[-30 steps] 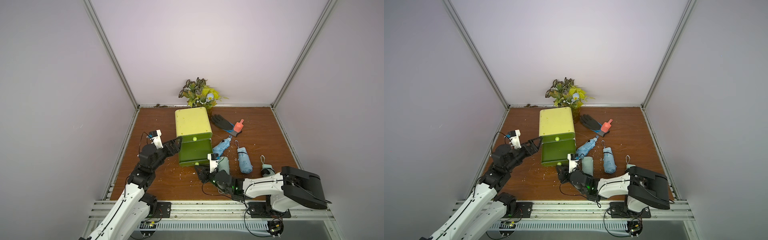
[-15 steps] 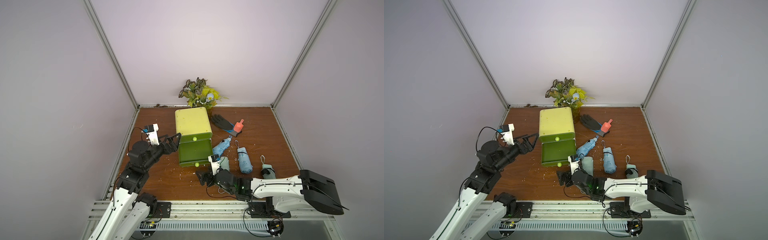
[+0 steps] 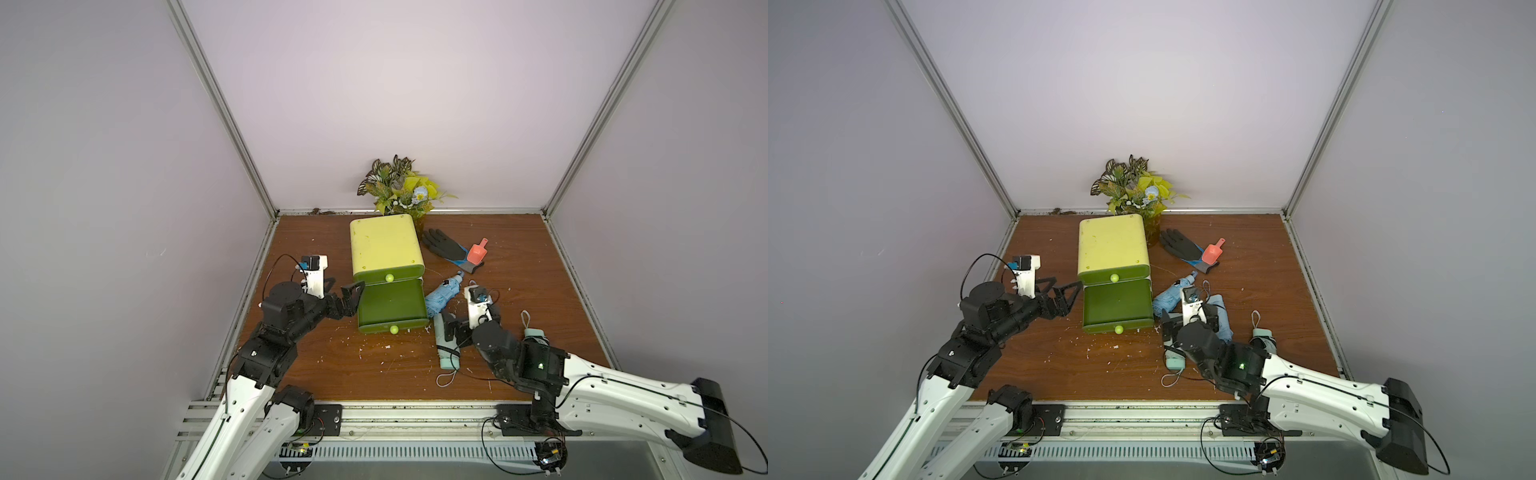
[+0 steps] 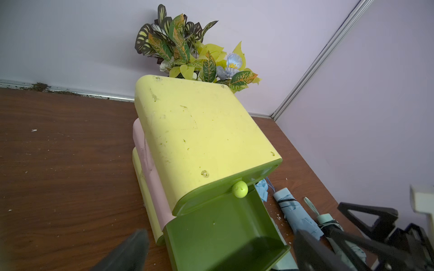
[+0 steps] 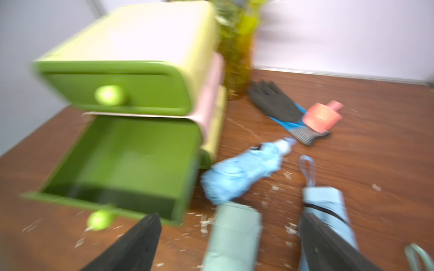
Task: Place the umbrella in the drawer by color
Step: Pick up the umbrella from the center of the board, then place the umbrella in the drawer.
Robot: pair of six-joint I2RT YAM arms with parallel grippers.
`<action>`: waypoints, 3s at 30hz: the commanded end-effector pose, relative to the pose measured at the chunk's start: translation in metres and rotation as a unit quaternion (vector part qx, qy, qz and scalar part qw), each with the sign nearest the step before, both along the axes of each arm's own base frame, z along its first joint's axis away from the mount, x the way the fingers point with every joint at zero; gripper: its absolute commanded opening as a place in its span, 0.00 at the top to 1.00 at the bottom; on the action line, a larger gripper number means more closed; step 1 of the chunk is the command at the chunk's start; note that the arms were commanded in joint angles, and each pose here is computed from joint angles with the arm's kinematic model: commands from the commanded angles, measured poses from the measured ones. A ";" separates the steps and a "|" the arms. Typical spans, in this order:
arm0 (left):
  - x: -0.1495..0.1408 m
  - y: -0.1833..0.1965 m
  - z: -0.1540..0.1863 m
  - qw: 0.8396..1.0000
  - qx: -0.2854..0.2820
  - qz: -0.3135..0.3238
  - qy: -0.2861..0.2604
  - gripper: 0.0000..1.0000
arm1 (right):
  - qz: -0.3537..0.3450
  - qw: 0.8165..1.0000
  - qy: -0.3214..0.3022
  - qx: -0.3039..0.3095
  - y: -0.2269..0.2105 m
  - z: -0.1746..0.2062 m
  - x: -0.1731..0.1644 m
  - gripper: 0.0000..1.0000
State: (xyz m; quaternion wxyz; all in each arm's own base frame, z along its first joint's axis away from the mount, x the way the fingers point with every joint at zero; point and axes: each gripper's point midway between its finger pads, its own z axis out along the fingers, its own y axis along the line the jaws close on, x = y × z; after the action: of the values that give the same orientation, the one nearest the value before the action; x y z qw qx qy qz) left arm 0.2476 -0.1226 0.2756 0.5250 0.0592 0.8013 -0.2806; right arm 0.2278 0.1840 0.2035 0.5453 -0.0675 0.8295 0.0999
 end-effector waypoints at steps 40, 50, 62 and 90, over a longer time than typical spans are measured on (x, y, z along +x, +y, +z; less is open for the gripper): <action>0.005 0.026 -0.018 0.999 0.021 0.045 -0.009 0.00 | -0.012 0.970 0.238 -0.046 0.007 -0.162 0.024 0.24; 0.000 0.024 0.009 0.997 -0.029 0.044 -0.058 0.00 | -0.080 0.978 0.087 0.172 -0.035 -0.090 0.016 0.51; 0.000 -0.076 0.084 0.981 -0.148 -0.080 -0.092 0.00 | 0.138 0.926 -0.207 0.285 0.000 0.104 -0.006 0.47; -0.018 -0.202 0.078 0.948 -0.168 -0.271 0.006 0.07 | 0.317 0.857 -0.340 0.221 0.074 0.160 -0.024 0.46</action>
State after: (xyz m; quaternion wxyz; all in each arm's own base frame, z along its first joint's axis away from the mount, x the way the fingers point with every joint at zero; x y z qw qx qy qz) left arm 0.2403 -0.3179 0.3299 0.4261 0.1551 0.7228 -0.5215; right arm 0.2180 0.2625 0.3081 0.6903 -0.2420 0.5598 0.3892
